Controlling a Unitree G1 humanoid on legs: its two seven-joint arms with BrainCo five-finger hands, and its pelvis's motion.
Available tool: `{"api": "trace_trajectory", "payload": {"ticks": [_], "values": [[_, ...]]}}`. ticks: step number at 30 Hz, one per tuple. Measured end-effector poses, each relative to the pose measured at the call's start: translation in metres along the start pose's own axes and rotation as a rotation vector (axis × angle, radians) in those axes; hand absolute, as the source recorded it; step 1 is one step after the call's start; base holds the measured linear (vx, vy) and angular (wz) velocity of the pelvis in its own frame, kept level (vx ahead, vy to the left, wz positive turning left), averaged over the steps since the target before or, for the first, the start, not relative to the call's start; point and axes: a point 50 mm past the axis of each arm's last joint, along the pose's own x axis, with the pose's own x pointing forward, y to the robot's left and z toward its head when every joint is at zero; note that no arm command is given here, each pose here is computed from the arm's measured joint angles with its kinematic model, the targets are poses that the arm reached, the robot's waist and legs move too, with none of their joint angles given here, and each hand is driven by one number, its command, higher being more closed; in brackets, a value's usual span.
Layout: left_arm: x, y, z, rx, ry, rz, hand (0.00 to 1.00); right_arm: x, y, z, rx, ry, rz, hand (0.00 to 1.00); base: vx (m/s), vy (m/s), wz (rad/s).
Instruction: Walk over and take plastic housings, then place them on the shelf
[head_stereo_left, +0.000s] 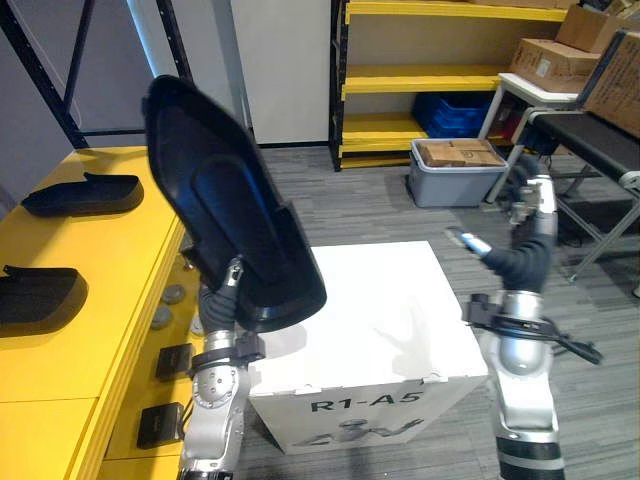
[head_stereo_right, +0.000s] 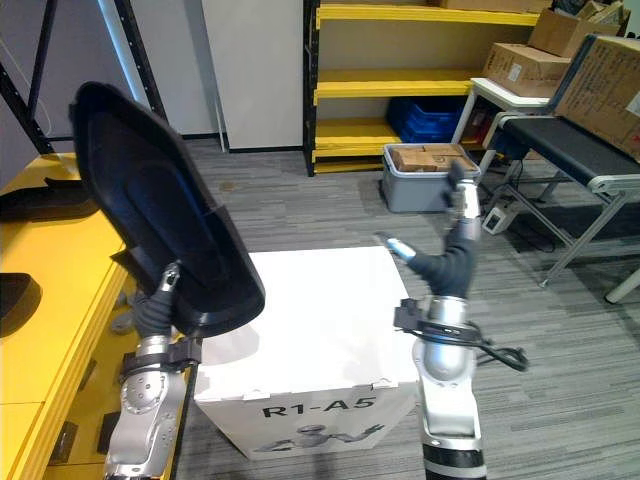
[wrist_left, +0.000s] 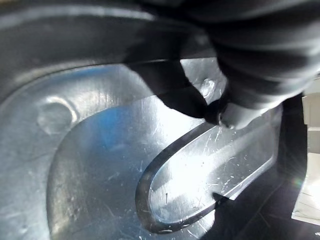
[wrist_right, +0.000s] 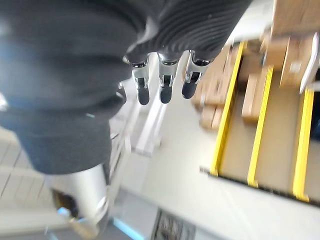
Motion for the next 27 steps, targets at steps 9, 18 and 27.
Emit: {"api": "trace_trajectory", "payload": {"ticks": [9,18,27], "values": [[-0.022,0.031,0.017,0.091,-0.059,0.092,1.00,-0.093,-0.103,-0.089,-0.285,0.589,-0.233,0.00,0.01,0.004,-0.06],[-0.034,0.033,0.019,0.078,-0.054,0.075,1.00,-0.223,-0.120,-0.147,-0.279,1.245,-0.185,0.00,0.00,0.001,-0.01],[-0.047,0.014,0.005,0.045,0.026,-0.028,1.00,-0.311,-0.071,-0.147,-0.140,1.603,0.056,0.00,-0.04,0.003,0.06]]}}
